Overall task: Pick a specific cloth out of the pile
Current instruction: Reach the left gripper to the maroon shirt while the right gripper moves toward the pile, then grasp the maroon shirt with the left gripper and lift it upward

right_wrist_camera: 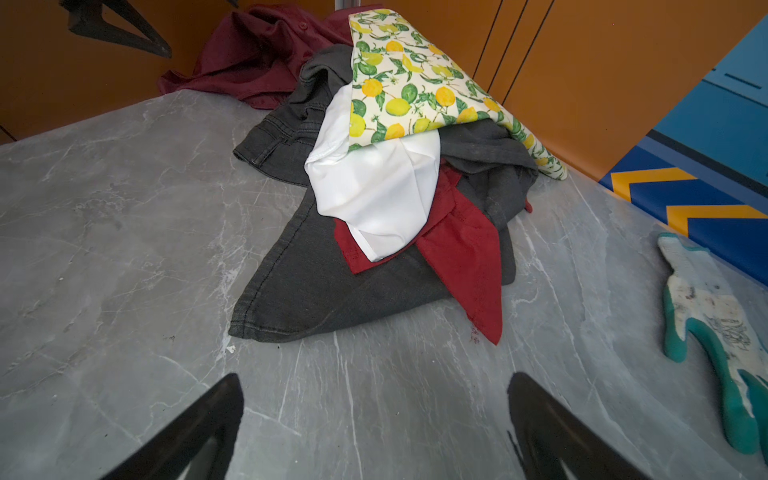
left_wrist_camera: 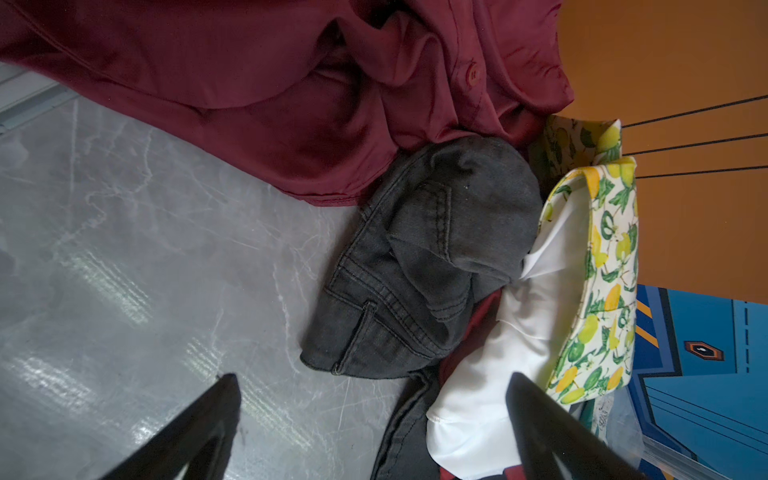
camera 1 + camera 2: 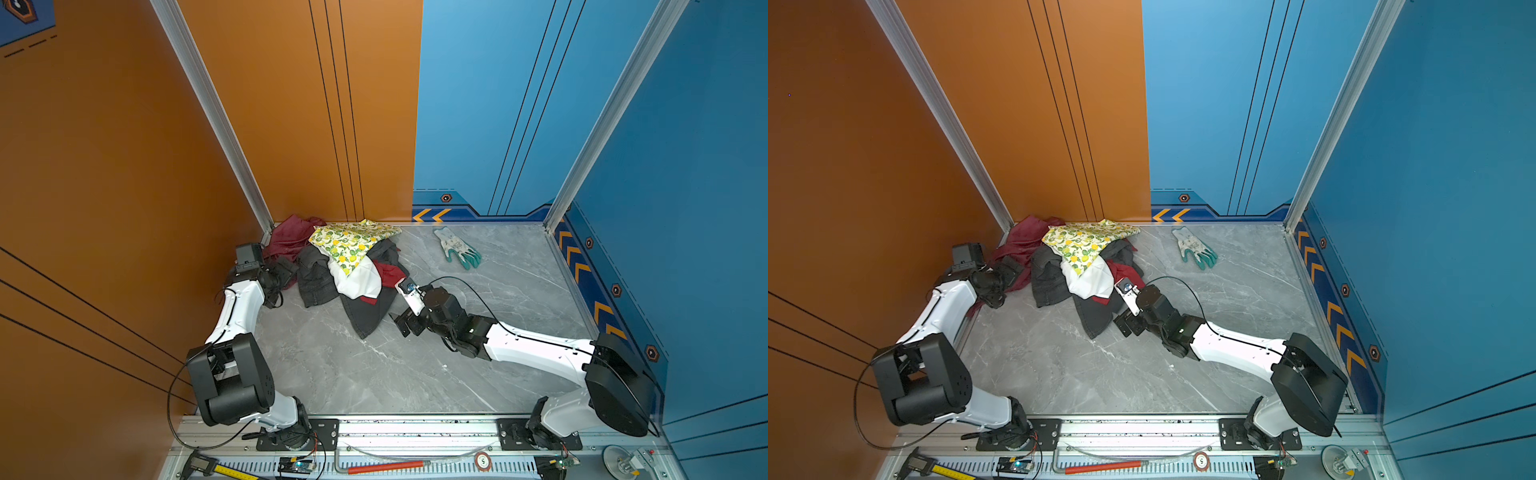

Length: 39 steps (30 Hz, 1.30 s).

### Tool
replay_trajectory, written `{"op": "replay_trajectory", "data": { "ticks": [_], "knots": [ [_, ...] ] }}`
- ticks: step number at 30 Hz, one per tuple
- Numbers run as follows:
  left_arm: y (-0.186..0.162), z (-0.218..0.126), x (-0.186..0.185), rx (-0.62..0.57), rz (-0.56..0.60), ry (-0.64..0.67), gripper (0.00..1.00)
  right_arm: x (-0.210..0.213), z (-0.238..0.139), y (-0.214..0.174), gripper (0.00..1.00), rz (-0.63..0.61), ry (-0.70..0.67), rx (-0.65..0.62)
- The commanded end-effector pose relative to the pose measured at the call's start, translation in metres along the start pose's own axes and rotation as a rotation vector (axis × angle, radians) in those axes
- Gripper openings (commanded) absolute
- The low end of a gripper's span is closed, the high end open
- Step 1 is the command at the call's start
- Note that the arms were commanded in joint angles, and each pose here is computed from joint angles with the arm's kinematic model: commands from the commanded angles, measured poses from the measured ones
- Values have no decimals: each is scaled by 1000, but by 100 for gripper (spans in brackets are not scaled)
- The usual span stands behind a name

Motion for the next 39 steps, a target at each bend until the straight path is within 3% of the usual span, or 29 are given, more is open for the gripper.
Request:
{"op": "replay_trajectory", "data": {
  "ticks": [1, 15, 23, 33, 35, 37, 38, 39],
  "knots": [
    [11, 2, -4, 4, -17, -33, 99, 4, 2, 12, 99, -24, 8, -42],
    [51, 45, -14, -43, -16, 53, 100, -7, 13, -1, 100, -14, -6, -9],
    [75, 90, -40, -137, 92, 190, 98, -17, 16, -5, 100, 0, 3, 16],
    [99, 149, -53, -181, 136, 322, 96, -31, 15, -6, 100, 11, -21, 44],
    [101, 159, -53, -171, 140, 315, 71, -33, 14, -4, 100, 14, -28, 41],
    [102, 167, -55, -158, 139, 297, 16, -34, 12, -3, 100, 17, -35, 38],
    [103, 167, -55, -156, 134, 296, 0, -34, 12, -3, 100, 16, -36, 39],
    [103, 166, -57, -158, 131, 287, 0, -35, 11, -3, 100, 17, -39, 39]
  ]
}}
Point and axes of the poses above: each gripper's point midway between its finger pads, its own z axis out along the fingers, its own x axis along the line the jaws close on, y = z × x, the point moved 9 cm from there along -z, back along the fingers, and after that the axes turned 6 degrees about z, right-handed, at the moved point
